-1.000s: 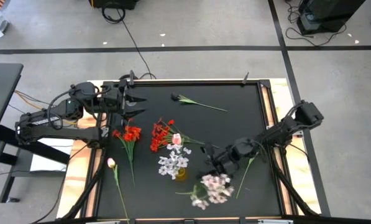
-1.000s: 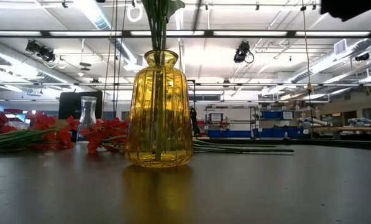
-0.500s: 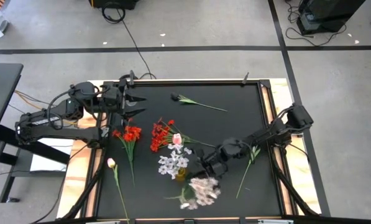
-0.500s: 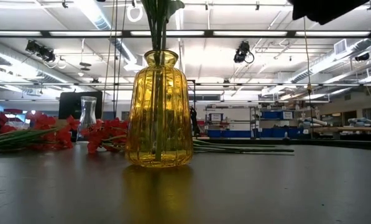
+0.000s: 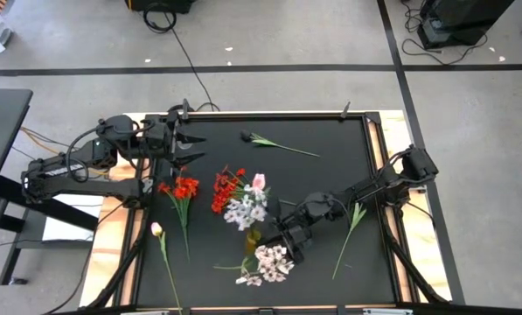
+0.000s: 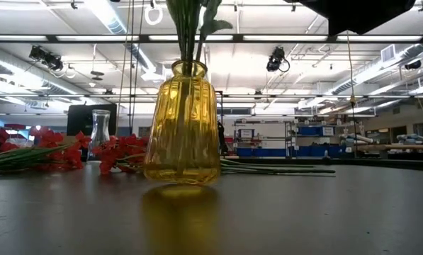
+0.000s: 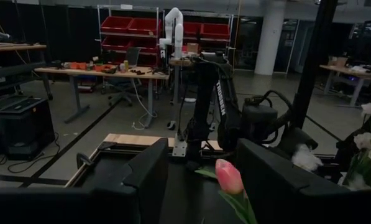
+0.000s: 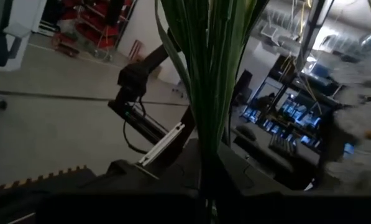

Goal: Sort flowers into vase by color
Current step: Put the white flower into the yellow vase

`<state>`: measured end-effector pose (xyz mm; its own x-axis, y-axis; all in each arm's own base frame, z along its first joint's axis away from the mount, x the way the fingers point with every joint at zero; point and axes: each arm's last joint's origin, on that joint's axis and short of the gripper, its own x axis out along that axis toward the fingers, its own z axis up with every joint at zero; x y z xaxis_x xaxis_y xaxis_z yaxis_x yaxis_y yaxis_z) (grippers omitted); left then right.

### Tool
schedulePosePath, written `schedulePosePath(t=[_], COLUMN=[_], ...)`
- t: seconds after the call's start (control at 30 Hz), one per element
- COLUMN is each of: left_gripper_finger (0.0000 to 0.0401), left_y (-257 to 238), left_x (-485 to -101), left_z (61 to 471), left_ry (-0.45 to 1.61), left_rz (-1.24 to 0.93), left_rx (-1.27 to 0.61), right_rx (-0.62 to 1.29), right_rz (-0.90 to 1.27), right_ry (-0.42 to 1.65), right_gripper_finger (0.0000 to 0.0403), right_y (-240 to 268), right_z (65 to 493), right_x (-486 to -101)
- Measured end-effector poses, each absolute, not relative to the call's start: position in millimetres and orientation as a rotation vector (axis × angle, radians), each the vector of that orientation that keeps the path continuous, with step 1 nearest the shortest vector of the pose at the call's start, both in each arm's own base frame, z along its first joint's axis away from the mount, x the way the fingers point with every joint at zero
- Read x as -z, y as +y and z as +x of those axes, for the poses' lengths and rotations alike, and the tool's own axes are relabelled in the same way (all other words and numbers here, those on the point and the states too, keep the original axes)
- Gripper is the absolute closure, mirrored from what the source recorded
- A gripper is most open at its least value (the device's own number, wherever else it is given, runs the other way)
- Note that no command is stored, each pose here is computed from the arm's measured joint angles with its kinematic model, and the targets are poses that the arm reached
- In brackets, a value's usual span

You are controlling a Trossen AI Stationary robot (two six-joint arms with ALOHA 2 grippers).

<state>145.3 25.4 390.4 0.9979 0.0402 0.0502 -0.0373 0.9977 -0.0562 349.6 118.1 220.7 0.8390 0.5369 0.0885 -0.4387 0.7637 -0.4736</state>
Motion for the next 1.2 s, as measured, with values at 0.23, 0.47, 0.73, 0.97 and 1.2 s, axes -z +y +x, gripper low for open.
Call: schedulePosePath(t=[0.23, 0.47, 0.73, 0.97, 1.2], left_gripper_finger=[0.0204, 0.0204, 0.0204, 0.0204, 0.0204], left_y=[25.4, 25.4, 25.4, 25.4, 25.4], left_x=[-390.4, -390.4, -390.4, -390.5, -390.4], left_z=[145.3, 145.2, 145.3, 145.2, 145.3], left_ry=[-0.051, -0.051, -0.051, -0.051, -0.051], left_rz=[-0.055, -0.055, -0.055, -0.055, -0.055], left_rx=[-0.039, -0.039, -0.038, -0.039, -0.039], right_rx=[-0.547, -0.551, -0.575, -0.565, -0.568], right_rz=[-0.409, -0.379, -0.283, -0.28, -0.272], right_ry=[-0.206, -0.169, -0.125, -0.122, -0.126], right_gripper_finger=[0.0378, 0.0378, 0.0357, 0.0307, 0.0255], right_y=[121.6, 121.2, 115.0, 114.1, 114.4], right_z=[348.5, 348.8, 350.7, 351.0, 350.9], right_x=[-220.0, -217.5, -215.6, -215.6, -216.1])
